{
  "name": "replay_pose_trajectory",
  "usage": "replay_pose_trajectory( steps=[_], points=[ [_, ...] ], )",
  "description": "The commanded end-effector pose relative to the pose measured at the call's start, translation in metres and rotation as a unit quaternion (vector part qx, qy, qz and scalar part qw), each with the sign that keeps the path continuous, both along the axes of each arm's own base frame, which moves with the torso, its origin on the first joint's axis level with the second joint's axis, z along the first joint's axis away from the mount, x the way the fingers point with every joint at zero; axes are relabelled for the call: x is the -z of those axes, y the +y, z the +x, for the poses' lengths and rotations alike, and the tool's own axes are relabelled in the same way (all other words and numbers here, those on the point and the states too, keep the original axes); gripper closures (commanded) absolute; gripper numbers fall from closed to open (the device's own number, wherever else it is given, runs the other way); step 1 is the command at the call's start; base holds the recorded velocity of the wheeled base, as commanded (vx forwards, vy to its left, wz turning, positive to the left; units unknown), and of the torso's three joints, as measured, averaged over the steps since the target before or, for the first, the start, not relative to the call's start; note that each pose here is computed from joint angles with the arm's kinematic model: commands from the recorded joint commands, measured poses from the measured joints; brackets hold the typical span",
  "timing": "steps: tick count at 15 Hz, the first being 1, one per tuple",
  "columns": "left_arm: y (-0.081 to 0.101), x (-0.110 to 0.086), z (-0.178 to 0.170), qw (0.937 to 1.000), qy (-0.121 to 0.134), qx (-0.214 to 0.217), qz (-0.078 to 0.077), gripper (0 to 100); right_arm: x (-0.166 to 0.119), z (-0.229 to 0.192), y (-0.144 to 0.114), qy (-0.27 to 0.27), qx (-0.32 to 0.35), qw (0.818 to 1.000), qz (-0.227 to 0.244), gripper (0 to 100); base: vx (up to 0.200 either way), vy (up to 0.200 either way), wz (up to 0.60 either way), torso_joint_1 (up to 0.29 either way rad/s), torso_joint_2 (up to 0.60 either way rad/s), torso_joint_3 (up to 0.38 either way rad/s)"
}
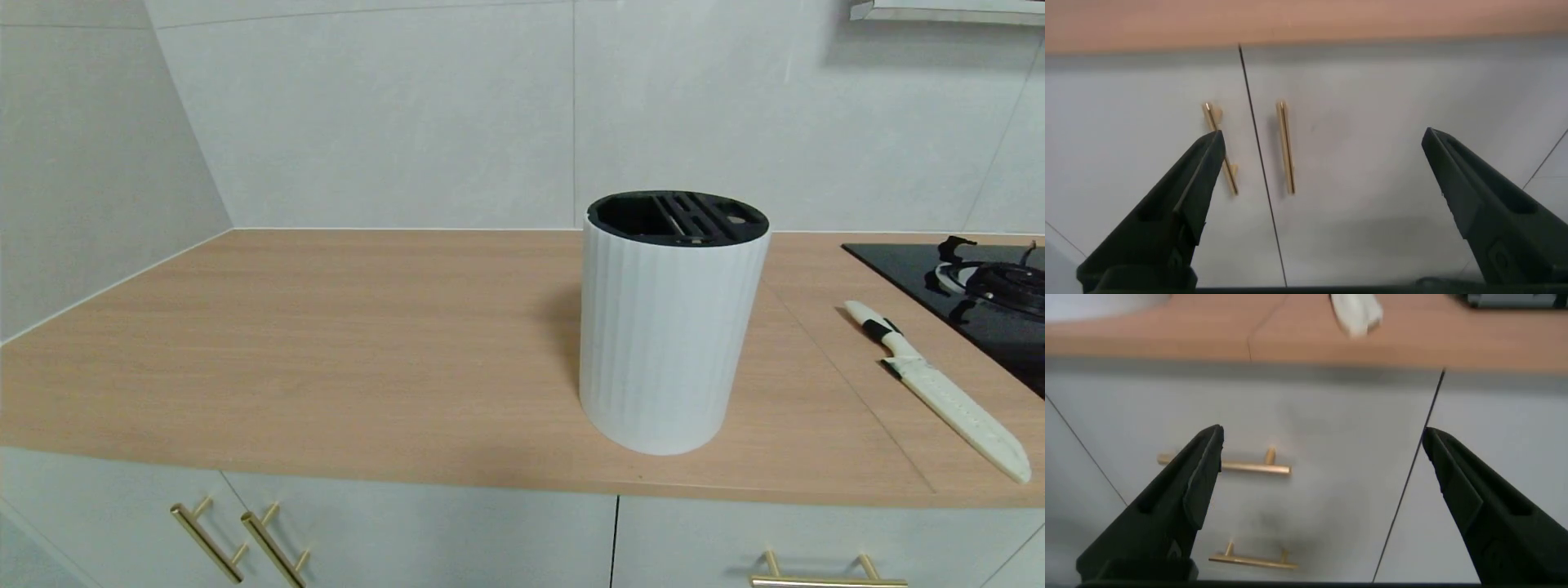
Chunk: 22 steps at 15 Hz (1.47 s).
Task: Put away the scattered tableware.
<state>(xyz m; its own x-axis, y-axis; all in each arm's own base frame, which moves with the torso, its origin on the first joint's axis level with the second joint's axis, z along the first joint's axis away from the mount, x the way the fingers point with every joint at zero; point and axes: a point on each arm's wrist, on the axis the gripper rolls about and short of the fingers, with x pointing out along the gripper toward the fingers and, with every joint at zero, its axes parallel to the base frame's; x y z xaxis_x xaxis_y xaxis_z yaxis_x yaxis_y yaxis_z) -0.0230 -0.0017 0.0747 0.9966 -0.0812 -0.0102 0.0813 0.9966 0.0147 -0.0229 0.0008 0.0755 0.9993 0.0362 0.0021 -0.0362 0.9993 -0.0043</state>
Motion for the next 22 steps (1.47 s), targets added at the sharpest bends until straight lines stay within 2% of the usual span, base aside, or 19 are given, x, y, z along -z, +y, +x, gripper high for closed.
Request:
replay_pose_trajectory(
  steps=[1, 22],
  points=[
    [0.0000, 0.0001, 0.0000, 1.0000, 0.000, 0.000, 0.000, 0, -0.0001, 0.0001, 0.0000, 0.000, 0.000, 1.000, 0.000, 0, 0.000, 0.000, 0.00, 0.198, -0.49, -0.276],
    [0.0000, 0.0001, 0.0000, 1.0000, 0.000, 0.000, 0.000, 0, -0.0001, 0.0001, 0.0000, 0.000, 0.000, 1.000, 0.000, 0, 0.000, 0.000, 0.00, 0.241, -0.52, -0.281]
  ],
)
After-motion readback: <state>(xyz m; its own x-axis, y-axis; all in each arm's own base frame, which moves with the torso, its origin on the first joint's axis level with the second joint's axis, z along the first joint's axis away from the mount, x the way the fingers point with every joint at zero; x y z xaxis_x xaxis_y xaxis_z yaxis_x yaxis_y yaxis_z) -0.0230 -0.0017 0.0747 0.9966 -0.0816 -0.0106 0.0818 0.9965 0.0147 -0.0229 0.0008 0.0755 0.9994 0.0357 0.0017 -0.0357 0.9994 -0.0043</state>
